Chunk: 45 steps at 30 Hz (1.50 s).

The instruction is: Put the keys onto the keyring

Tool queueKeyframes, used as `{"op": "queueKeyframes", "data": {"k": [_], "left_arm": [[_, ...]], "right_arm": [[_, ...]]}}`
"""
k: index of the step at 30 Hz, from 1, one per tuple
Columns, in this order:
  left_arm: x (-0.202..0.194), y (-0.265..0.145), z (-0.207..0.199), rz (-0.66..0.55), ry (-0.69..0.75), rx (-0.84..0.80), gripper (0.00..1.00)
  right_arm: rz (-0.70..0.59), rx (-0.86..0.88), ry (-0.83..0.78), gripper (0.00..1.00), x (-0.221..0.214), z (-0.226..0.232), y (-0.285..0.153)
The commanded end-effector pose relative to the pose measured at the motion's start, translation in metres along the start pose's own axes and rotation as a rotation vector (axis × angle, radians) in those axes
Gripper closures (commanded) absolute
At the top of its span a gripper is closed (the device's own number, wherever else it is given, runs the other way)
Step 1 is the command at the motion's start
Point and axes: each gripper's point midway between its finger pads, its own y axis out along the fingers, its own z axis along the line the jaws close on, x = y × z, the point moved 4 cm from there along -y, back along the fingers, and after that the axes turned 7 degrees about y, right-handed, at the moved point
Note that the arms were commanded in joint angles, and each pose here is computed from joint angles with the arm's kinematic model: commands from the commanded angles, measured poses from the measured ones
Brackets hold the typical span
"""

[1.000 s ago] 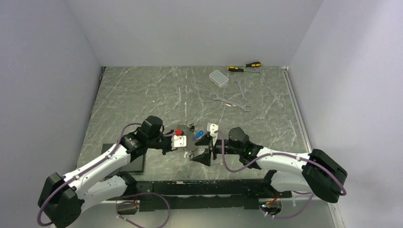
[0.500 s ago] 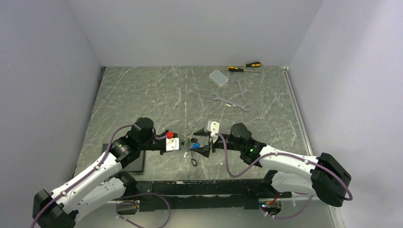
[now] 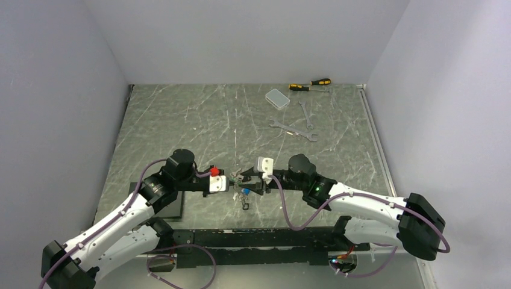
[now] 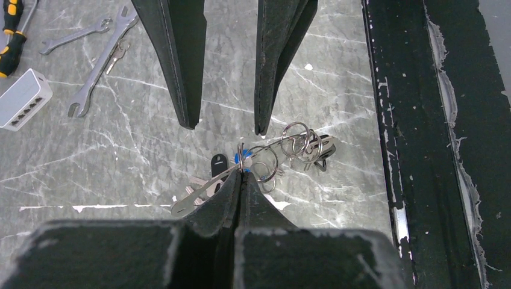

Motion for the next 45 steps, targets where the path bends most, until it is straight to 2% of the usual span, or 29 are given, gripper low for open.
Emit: {"op": "queueKeyframes", "data": {"k": [1, 27, 29, 31, 36, 37, 42, 43, 45], "left_arm": [[0.028, -0.003, 0.011, -0.085, 0.042, 0.004, 1.00], [0.029, -0.005, 0.009, -0.088, 0.044, 0.000, 1.00], [0.029, -0.004, 0.009, -0.088, 0.043, -0.001, 1.00], [0.029, -0.005, 0.009, -0.086, 0.044, 0.001, 1.00], [0.030, -0.005, 0.009, -0.089, 0.047, -0.004, 1.00], [0.030, -0.005, 0.008, -0.090, 0.046, -0.007, 0.98], [0.034, -0.007, 0.007, -0.107, 0.050, 0.000, 0.49], [0.035, -0.008, 0.008, -0.112, 0.057, 0.012, 0.42], [0.036, -0.011, 0.008, -0.117, 0.067, 0.031, 0.37]], "right_arm": [[-0.039, 0.014, -0.070, 0.58, 0.021, -0.002, 0.007], [0.054, 0.021, -0.098, 0.86, 0.009, -0.002, 0.022], [0.070, 0.028, -0.102, 0.91, 0.007, -0.002, 0.022], [0.091, 0.033, -0.109, 1.00, 0.004, -0.002, 0.023], [0.091, 0.037, -0.128, 1.00, 0.005, -0.002, 0.022], [0.088, 0.040, -0.134, 1.00, 0.005, -0.001, 0.021], [0.083, 0.039, -0.170, 1.00, 0.011, -0.001, 0.016], [0.078, 0.036, -0.183, 1.00, 0.013, -0.001, 0.014], [0.063, 0.025, -0.204, 1.00, 0.018, -0.002, 0.010]]}}
